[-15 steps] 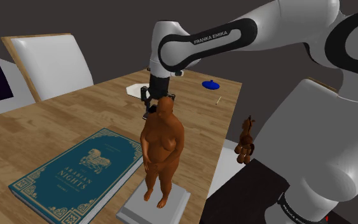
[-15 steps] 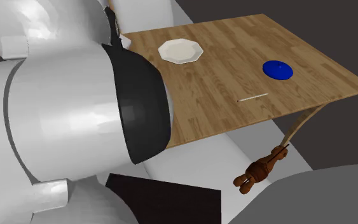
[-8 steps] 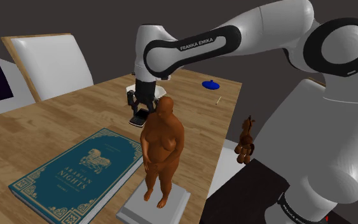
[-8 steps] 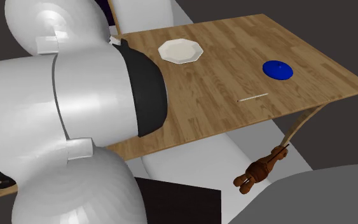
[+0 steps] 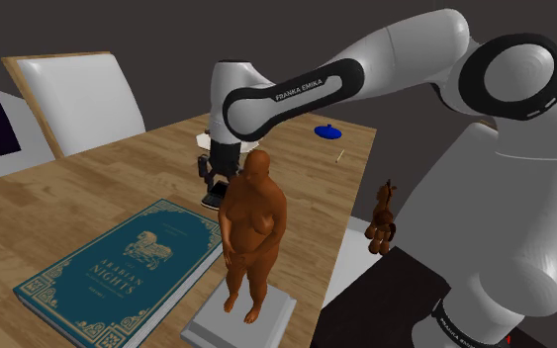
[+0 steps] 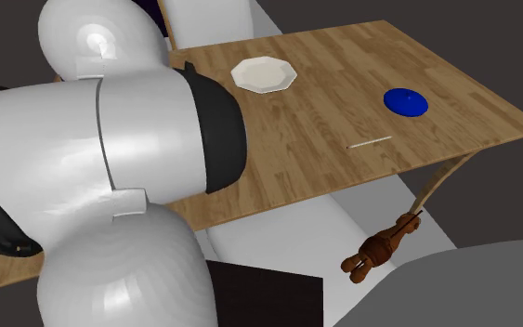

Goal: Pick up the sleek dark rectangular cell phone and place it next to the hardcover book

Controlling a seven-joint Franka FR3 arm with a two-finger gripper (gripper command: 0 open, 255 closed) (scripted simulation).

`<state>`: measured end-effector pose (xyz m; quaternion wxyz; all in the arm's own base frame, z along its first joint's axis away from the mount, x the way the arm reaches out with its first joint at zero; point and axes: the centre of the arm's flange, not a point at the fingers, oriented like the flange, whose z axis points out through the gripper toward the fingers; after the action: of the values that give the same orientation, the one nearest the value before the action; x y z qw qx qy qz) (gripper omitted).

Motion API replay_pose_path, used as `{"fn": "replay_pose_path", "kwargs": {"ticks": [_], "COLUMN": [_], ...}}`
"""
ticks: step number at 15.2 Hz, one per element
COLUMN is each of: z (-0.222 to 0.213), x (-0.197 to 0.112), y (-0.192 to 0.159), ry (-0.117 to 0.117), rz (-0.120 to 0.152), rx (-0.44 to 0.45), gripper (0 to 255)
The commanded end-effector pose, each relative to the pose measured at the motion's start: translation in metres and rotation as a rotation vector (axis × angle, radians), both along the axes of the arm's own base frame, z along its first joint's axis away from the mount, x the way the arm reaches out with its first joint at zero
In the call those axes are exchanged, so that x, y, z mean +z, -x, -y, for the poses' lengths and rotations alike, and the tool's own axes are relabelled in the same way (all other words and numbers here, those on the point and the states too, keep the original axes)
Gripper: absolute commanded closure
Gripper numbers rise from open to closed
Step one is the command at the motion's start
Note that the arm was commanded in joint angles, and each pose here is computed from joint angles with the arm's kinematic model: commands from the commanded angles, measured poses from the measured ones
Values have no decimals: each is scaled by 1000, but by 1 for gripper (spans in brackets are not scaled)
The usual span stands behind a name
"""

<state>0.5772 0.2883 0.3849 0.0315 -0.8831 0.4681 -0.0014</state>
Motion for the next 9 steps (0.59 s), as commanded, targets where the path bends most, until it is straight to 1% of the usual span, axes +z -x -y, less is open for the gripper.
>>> {"fn": "replay_pose_path", "kwargs": {"ticks": [1, 7, 9], "z": [0, 0, 0], "x": [-11, -41, -41], "y": [1, 1, 1], "ry": [0, 0, 0], "rz": [1, 1, 1], "rx": [0, 0, 0], "gripper": [255, 255, 255]}}
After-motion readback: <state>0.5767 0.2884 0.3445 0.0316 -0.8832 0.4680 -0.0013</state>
